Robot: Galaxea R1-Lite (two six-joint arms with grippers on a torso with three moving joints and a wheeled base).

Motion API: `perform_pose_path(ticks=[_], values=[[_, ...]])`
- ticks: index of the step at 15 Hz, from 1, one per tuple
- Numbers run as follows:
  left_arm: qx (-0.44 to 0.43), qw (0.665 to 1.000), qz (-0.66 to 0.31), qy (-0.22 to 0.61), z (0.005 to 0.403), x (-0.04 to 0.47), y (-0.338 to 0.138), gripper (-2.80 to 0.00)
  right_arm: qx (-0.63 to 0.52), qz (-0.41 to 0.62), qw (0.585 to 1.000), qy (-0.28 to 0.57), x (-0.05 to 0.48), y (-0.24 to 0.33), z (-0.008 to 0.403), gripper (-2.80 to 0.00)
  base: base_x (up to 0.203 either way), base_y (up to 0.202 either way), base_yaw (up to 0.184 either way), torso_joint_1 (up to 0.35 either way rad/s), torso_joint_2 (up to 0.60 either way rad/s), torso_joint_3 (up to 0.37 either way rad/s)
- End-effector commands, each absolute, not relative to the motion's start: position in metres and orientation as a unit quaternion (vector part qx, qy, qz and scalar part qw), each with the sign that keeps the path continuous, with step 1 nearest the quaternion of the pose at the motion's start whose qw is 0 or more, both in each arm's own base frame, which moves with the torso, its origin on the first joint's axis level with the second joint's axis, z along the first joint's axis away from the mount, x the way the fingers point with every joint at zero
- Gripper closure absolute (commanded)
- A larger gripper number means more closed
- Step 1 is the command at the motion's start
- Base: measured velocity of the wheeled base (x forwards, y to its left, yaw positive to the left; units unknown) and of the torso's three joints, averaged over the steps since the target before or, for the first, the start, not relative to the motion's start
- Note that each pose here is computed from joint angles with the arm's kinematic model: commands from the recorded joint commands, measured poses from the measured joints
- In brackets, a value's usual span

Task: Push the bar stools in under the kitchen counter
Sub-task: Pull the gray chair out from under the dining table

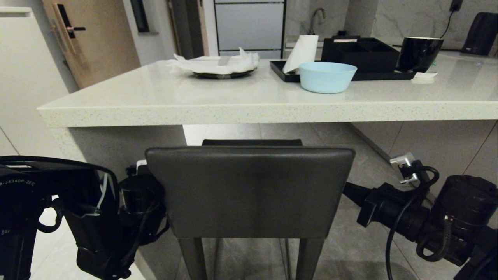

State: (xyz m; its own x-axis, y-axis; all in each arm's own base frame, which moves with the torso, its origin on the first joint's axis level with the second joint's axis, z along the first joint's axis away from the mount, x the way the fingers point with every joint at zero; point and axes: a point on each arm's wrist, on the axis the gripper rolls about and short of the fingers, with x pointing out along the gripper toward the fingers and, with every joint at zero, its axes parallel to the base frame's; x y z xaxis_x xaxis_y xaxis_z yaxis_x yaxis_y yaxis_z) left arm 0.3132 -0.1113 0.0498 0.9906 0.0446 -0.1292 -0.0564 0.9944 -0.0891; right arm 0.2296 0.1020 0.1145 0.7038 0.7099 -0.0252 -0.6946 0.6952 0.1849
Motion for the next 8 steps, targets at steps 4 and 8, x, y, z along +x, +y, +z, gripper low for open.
perform_pose_path(ticks=[4, 8], values=[[-0.053, 0.996, 0.045, 0.054, 0.058, 0.311, -0.096, 0.0, 0.082, 0.382, 0.919, 0.058, 0.233, 0.102, 0.109, 0.0, 0.0, 0.0, 0.0, 0.0, 0.0, 0.0], [-0.057, 0.996, 0.057, 0.049, 0.065, 0.308, -0.087, 0.0, 0.083, 0.38, 0.919, 0.059, 0.233, 0.101, 0.109, 0.0, 0.0, 0.0, 0.0, 0.0, 0.0, 0.0]])
